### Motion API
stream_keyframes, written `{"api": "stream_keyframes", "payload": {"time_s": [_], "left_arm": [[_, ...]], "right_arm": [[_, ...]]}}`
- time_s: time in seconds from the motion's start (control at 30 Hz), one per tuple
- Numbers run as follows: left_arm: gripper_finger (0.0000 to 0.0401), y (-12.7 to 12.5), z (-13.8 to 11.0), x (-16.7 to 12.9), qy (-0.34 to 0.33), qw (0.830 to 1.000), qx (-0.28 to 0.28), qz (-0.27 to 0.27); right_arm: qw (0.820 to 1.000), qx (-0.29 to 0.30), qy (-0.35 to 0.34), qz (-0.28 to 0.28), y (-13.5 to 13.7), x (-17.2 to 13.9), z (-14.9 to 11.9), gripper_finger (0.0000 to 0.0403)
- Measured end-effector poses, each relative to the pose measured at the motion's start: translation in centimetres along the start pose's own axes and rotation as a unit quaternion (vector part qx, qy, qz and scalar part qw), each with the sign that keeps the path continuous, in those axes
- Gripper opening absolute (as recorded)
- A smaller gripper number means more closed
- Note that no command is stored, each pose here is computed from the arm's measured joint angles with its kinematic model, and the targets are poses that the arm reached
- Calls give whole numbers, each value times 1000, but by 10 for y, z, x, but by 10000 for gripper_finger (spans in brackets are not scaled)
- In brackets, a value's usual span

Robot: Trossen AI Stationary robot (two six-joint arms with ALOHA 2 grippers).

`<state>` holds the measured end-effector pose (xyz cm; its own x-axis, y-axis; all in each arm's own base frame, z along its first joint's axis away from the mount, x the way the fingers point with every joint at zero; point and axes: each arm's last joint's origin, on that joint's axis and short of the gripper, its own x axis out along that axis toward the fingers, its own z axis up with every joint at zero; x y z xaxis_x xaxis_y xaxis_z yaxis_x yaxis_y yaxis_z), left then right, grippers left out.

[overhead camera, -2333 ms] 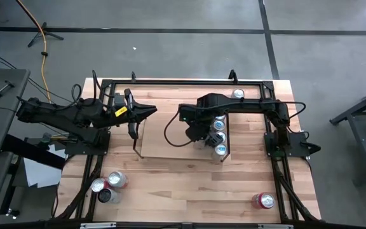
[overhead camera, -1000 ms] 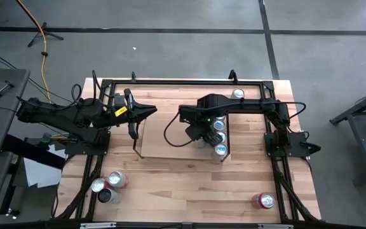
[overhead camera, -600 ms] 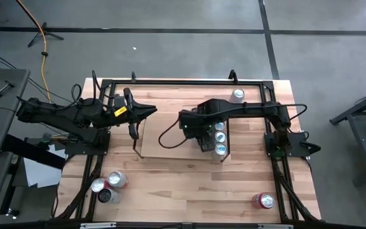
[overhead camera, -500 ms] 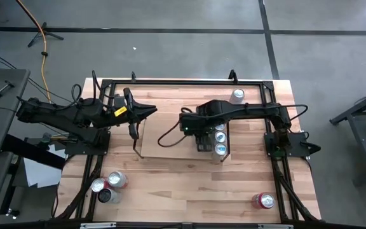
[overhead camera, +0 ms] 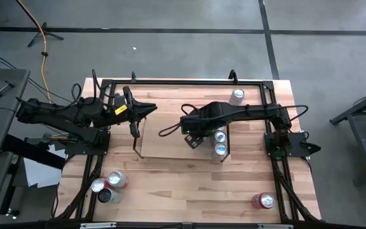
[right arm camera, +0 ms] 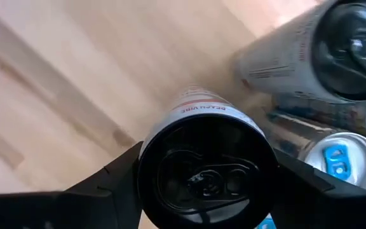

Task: Place canned beverage on shelf
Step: Put the black soda can aligned with the other black soda can on the shelf

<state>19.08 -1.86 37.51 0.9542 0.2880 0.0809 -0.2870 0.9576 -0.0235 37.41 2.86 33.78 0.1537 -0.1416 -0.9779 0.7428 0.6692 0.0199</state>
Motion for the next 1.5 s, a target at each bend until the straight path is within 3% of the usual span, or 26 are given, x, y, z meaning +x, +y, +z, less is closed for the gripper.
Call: {"api": "stream_keyframes", "payload": {"time_s": [0.27,0.7,0.9,1.07,1.5], "left_arm": [[0,0,0,0,0,1000,-2,0],[0,-1,0,0,0,1000,-7,-12],[0,-1,0,0,0,1000,-7,-15],[0,-1,0,0,0,1000,-7,-15],[0,-1,0,0,0,1000,-6,-15]], "right_arm": [[997,71,-3,-30,-7,6,8,242],[996,79,14,-48,-2,25,14,244],[997,65,13,-48,-2,25,14,274],[994,97,11,-48,-2,25,14,294],[988,146,24,-41,-10,26,23,298]]}}
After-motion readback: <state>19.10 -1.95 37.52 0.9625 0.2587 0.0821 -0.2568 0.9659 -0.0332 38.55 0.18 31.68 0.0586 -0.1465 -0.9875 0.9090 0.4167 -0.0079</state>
